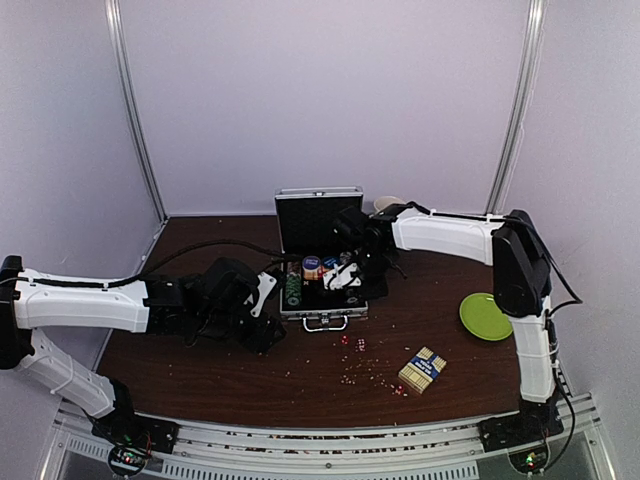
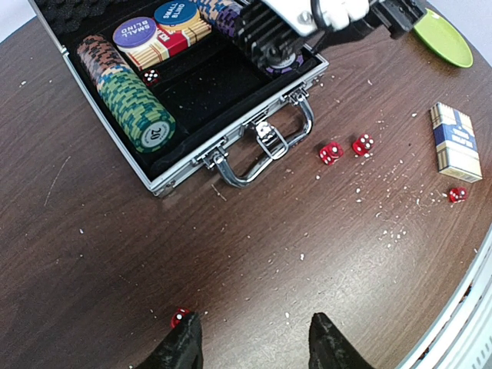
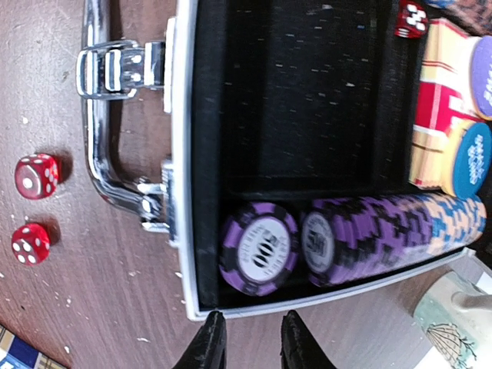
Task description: Pack up texas hold em set
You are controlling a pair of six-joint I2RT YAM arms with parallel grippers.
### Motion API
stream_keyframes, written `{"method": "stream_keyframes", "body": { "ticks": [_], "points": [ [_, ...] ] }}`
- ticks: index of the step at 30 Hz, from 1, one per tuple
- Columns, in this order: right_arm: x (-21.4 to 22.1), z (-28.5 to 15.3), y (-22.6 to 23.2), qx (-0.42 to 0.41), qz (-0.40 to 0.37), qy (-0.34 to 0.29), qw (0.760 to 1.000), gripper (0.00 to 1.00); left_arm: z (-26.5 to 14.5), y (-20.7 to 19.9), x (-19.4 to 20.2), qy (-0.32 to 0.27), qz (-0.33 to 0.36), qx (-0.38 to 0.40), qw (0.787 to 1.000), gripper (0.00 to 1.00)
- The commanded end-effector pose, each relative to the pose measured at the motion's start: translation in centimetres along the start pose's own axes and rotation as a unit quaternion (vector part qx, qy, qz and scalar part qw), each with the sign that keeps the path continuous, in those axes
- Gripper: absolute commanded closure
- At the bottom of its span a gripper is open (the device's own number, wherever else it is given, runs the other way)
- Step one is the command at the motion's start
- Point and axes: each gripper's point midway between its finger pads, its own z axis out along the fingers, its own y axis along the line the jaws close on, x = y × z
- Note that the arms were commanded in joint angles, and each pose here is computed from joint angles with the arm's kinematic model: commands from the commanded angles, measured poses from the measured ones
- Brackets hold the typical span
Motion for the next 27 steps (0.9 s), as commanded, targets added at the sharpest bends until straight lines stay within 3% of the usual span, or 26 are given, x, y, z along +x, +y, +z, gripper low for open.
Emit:
{"method": "stream_keyframes", "body": {
  "ticks": [1,27],
  "points": [
    [0.0,-1.2,-1.2,0.007,0.002,-0.008,1.000,0.75,-0.2,-0.2,-1.3,-0.023,-0.004,0.003,1.000,0.51],
    [-1.4,1.9,-0.4,0.006,-0.006,0.003,1.000,0.74,-0.3,0.0,-1.0,-0.020,-0.004,0.000,1.000,0.51]
  ]
}}
